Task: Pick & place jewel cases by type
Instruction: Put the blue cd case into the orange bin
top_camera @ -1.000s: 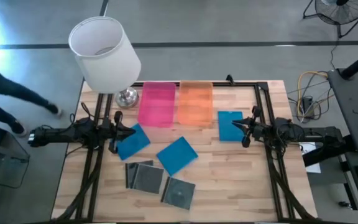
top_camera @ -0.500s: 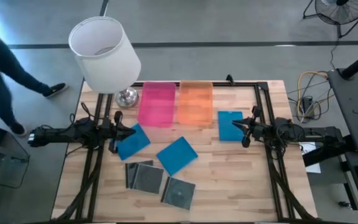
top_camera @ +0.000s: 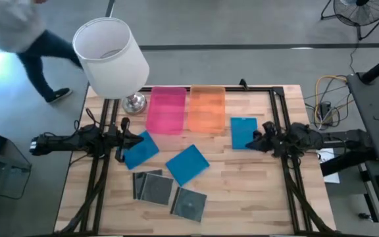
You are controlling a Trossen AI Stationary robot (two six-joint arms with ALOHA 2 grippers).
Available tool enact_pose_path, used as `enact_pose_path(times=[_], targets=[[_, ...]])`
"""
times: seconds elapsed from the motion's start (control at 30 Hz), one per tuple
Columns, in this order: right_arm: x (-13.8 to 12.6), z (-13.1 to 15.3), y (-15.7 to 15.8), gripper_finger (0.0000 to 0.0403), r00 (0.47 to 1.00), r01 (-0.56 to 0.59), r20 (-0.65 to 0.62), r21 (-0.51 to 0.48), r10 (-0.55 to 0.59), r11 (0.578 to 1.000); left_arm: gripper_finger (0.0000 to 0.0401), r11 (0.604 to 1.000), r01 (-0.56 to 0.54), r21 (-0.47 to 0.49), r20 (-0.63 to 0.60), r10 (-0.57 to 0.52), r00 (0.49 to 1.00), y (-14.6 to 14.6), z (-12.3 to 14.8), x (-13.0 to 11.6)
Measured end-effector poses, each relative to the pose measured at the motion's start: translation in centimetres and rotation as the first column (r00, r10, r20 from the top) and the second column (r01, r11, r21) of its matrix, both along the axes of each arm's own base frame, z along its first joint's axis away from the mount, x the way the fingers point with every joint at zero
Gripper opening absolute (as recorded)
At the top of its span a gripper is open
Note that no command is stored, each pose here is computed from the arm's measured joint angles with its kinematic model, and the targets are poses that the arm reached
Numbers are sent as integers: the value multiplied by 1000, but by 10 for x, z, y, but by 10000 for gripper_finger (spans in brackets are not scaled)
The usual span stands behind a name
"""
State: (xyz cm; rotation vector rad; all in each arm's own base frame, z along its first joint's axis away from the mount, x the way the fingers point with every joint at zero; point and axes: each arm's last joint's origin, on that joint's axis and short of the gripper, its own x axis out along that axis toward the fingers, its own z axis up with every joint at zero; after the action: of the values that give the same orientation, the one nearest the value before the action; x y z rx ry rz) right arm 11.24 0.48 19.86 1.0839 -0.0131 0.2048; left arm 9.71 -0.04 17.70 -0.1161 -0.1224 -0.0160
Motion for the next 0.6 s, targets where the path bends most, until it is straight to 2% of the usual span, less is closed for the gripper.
enact_pose_path(times=[0.07,0.1,0.17,0.23,0.3,0.37,0.4,0.43,0.47,0.5,0.53,0.6], targets=[[3,19,-4,28,988,134,62,114,-142,984,0,1000,0,0,-1,0,1000,0,0,0],[5,28,-6,28,968,212,113,105,-223,972,0,1000,0,0,-1,0,1000,0,0,0],[9,46,-9,28,921,341,199,8,-335,940,0,1000,0,0,-1,0,1000,0,0,0],[16,60,-11,28,890,429,195,-48,-413,902,0,1000,0,0,-3,0,1000,0,0,0],[28,67,-12,28,891,453,89,-99,-445,886,0,1000,0,0,-7,0,1000,0,-1,0],[40,65,-12,28,881,416,-164,-177,-444,892,0,1000,0,0,-7,0,1000,0,-1,0],[43,58,-12,28,826,385,-359,-205,-435,900,0,1000,0,0,-8,0,1000,0,-1,0],[44,51,-12,28,726,376,-540,-208,-426,903,0,1000,0,0,-8,0,1000,0,-1,0],[42,45,-12,28,592,379,-689,-218,-417,899,0,1000,0,0,-8,0,1000,0,-1,0],[40,42,-12,28,453,377,-791,-247,-410,893,0,1000,0,0,-9,0,1000,0,-1,0],[38,42,-11,28,347,389,-847,-261,-403,884,0,1000,0,0,-9,0,1000,0,-1,0],[38,43,-9,29,173,446,-910,-268,-376,854,0,1000,0,0,-11,0,1000,0,-1,0]])
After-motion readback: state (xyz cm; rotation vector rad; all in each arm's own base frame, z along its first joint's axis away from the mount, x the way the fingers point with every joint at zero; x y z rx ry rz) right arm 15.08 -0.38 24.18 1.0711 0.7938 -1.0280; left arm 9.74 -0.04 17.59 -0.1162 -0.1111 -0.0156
